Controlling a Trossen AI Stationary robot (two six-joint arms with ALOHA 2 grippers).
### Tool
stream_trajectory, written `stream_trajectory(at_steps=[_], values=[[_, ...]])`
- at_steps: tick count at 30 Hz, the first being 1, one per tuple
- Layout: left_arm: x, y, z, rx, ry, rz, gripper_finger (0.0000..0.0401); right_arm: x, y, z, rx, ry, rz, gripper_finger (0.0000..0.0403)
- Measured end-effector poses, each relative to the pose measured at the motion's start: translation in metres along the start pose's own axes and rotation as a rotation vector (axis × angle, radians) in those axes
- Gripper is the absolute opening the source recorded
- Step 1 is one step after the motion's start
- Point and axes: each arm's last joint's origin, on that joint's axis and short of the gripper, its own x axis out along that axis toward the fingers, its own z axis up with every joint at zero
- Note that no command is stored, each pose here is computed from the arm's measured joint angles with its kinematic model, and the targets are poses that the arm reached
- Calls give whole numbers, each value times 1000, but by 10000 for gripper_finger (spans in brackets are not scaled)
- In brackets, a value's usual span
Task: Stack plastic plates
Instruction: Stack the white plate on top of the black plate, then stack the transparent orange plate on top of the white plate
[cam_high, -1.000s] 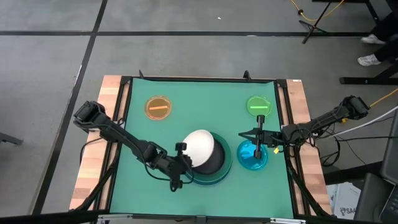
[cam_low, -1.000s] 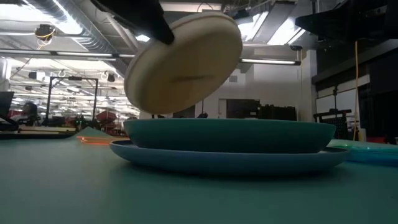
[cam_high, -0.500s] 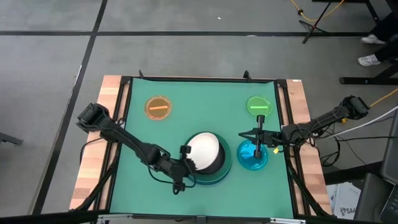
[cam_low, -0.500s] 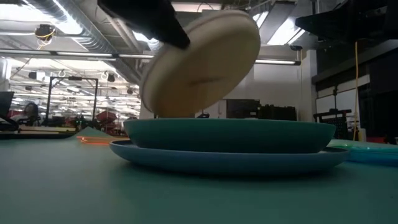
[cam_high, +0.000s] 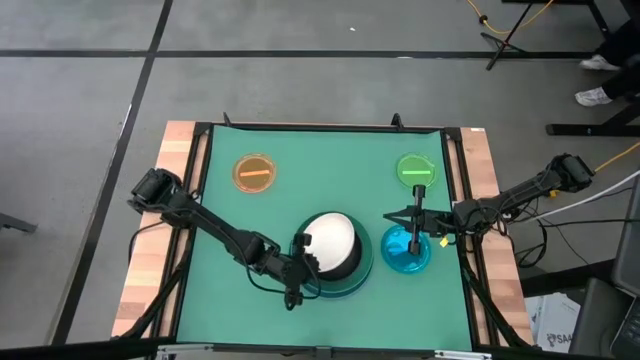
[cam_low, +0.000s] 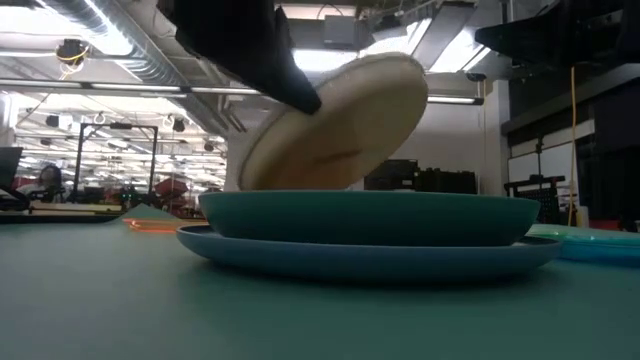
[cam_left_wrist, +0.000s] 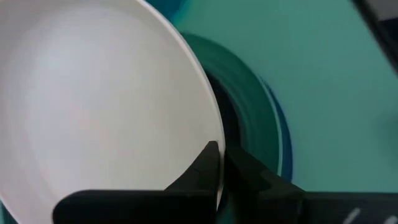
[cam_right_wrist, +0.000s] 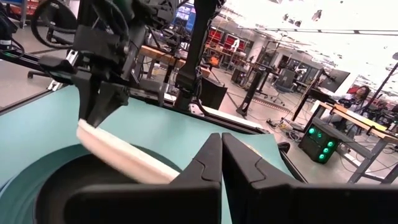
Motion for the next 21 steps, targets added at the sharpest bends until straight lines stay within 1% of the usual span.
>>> stream_trajectory(at_steps=[6, 18, 21], values=[[9, -1, -6, 10, 41, -19, 27, 0, 0, 0, -1, 2, 0, 1], [9, 1, -8, 11, 64, -13, 83, 0, 0, 0, -1, 2, 0, 1], [6, 2, -6, 8, 59, -24, 92, 0, 0, 0, -1, 2, 1, 1]])
